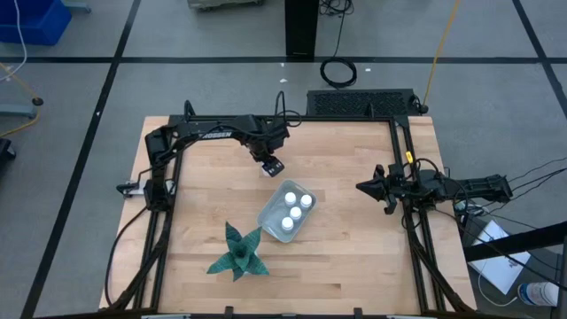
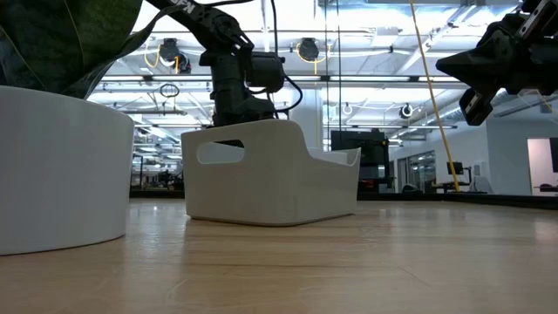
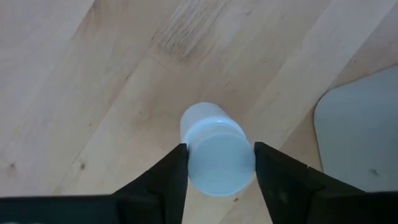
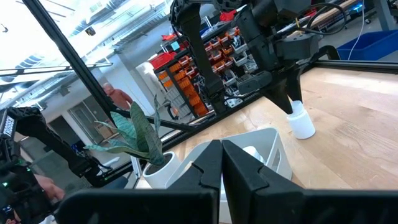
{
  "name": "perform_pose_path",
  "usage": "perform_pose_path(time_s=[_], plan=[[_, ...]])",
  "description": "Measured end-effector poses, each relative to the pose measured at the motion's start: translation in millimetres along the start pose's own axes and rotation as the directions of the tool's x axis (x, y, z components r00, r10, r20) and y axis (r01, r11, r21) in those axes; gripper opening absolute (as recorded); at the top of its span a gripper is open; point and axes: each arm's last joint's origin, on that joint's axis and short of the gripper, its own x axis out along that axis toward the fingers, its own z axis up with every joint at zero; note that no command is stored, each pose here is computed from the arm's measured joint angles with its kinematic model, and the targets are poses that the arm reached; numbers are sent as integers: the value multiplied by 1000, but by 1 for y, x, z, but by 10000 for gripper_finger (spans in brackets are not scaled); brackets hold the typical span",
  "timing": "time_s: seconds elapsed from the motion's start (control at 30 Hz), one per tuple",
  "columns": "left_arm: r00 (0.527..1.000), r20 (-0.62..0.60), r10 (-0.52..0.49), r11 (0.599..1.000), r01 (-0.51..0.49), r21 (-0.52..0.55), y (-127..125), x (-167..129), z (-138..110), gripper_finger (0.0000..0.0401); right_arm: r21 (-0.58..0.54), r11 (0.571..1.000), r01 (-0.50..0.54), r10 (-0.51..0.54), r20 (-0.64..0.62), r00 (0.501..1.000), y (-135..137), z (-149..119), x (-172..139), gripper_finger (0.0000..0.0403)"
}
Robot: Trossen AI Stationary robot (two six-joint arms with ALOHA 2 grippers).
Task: Pick and place pill bottles into a basket
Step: Put the white pill bottle into the gray bin
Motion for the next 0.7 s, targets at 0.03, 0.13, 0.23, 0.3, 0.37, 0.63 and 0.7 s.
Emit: perform_pose_path(time_s=[0.03, 0.13, 0.23, 0.3, 0.37, 0.63, 0.7], plan=[[1000, 0, 0, 1000, 0, 0, 0, 0, 0, 174, 0, 1000, 0, 0, 0, 1000, 0, 0, 0, 4], [1000, -3, 1, 1000, -1, 3, -1, 0, 0, 170, 0, 1000, 0, 0, 0, 1000, 0, 0, 0, 4], [1000, -12, 3, 1000, -3, 8, -1, -3, -3, 168, 0, 1000, 0, 0, 0, 1000, 0, 0, 0, 4], [1000, -19, 3, 1000, -3, 23, -1, -6, -4, 167, 0, 1000, 0, 0, 0, 1000, 0, 0, 0, 4], [1000, -22, 4, 999, -4, 36, -2, -12, -8, 167, 0, 1000, 0, 0, 0, 1000, 0, 0, 0, 4], [999, 35, -34, 998, 32, 58, -15, -62, -30, 165, 0, 1000, -1, 1, 1, 1000, 0, 0, 0, 4], [997, 58, -58, 996, 53, 74, -20, -80, -39, 165, 0, 1000, 0, 0, 1, 1000, 0, 0, 0, 4]])
